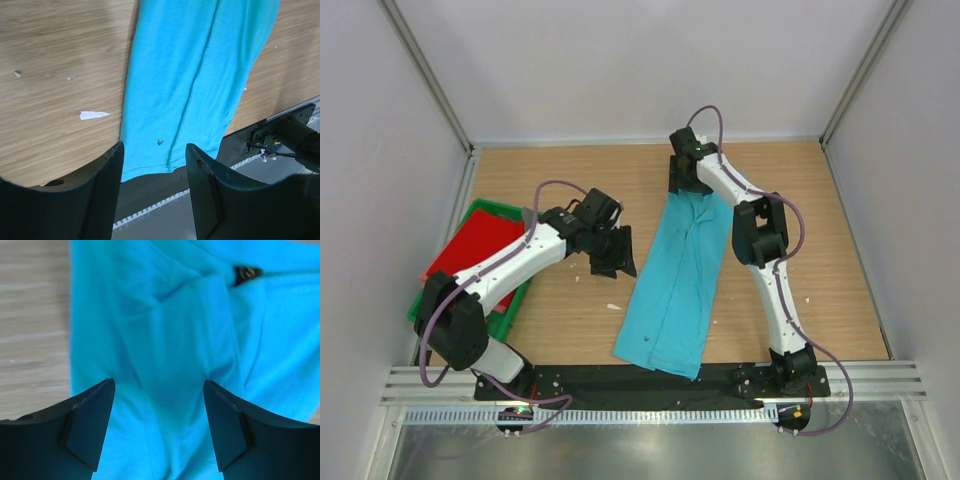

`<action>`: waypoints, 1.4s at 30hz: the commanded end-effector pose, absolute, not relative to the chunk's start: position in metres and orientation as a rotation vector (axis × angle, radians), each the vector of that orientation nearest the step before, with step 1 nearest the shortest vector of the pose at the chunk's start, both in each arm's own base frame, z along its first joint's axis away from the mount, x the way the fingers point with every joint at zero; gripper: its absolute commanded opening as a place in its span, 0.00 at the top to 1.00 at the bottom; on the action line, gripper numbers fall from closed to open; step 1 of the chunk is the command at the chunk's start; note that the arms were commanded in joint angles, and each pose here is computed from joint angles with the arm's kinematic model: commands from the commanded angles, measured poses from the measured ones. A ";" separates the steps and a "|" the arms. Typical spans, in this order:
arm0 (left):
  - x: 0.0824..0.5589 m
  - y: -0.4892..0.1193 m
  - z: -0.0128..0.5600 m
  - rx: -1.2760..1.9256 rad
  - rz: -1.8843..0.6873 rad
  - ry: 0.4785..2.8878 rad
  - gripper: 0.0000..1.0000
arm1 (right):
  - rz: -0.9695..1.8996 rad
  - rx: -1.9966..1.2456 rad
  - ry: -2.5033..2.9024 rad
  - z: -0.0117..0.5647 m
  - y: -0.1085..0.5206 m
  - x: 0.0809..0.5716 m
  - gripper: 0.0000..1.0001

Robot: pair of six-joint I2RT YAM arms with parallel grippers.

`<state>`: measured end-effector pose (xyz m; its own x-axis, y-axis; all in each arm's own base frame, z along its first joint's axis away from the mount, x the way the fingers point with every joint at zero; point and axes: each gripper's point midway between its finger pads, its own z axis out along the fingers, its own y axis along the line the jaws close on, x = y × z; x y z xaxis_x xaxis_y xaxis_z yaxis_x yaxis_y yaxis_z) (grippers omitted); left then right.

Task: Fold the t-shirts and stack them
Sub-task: Fold the tshirt

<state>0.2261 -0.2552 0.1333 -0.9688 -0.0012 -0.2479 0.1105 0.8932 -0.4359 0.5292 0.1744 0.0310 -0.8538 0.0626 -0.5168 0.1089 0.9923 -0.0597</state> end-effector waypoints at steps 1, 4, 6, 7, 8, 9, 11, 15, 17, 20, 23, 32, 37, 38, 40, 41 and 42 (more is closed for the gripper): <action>0.225 -0.250 0.144 0.061 -0.720 2.800 0.46 | -0.101 -0.031 2.548 0.017 0.199 0.552 0.22; 0.226 -0.248 0.140 0.052 -0.716 2.815 0.46 | -0.053 -0.114 2.498 0.015 0.223 0.567 0.21; 0.223 -0.249 0.134 0.055 -0.732 2.832 0.46 | -0.025 -0.158 2.440 0.022 0.236 0.579 0.21; 0.222 -0.249 0.133 0.053 -0.733 2.837 0.46 | 0.016 -0.171 2.411 0.031 0.246 0.584 0.21; 0.220 -0.247 0.127 0.046 -0.725 2.852 0.46 | 0.037 -0.170 2.386 0.038 0.250 0.589 0.21; 0.220 -0.248 0.125 0.049 -0.729 2.850 0.46 | 0.068 -0.164 2.353 0.048 0.256 0.594 0.21; 0.216 -0.246 0.117 0.046 -0.726 2.869 0.46 | 0.158 -0.173 2.294 0.071 0.270 0.602 0.22; 0.212 -0.246 0.106 0.018 -0.735 2.885 0.46 | 0.269 -0.163 2.210 0.120 0.284 0.606 0.22; 0.209 -0.243 0.100 -0.001 -0.730 2.891 0.46 | 0.242 -0.129 2.175 0.153 0.278 0.601 0.22; 0.206 -0.241 0.101 -0.033 -0.738 2.878 0.46 | 0.150 -0.078 2.186 0.176 0.259 0.588 0.18; 0.205 -0.240 0.109 -0.057 -0.759 2.843 0.46 | 0.053 -0.047 2.246 0.182 0.236 0.565 0.17; 0.190 -0.229 0.122 -0.175 -0.814 2.778 0.46 | -0.094 0.065 2.458 0.118 0.196 0.501 0.18; 0.173 -0.220 0.121 -0.217 -0.835 2.780 0.46 | -0.094 0.100 2.505 0.083 0.196 0.491 0.19; 0.170 -0.217 0.123 -0.223 -0.837 2.773 0.46 | -0.094 0.096 2.527 0.071 0.197 0.490 0.19; 0.167 -0.214 0.122 -0.230 -0.829 2.777 0.45 | -0.100 0.098 2.547 0.058 0.198 0.490 0.19; 0.164 -0.212 0.121 -0.231 -0.821 2.788 0.46 | -0.106 0.094 2.562 0.048 0.199 0.490 0.19; 0.162 -0.211 0.123 -0.232 -0.824 2.785 0.45 | -0.105 0.089 2.572 0.041 0.200 0.490 0.19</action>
<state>0.1647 -0.2135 0.1163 -0.9666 -0.1914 -0.1707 -0.0711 0.8395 -0.5388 0.4791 0.1903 0.0442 -0.8622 0.0095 -0.5065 0.0660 0.9934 -0.0937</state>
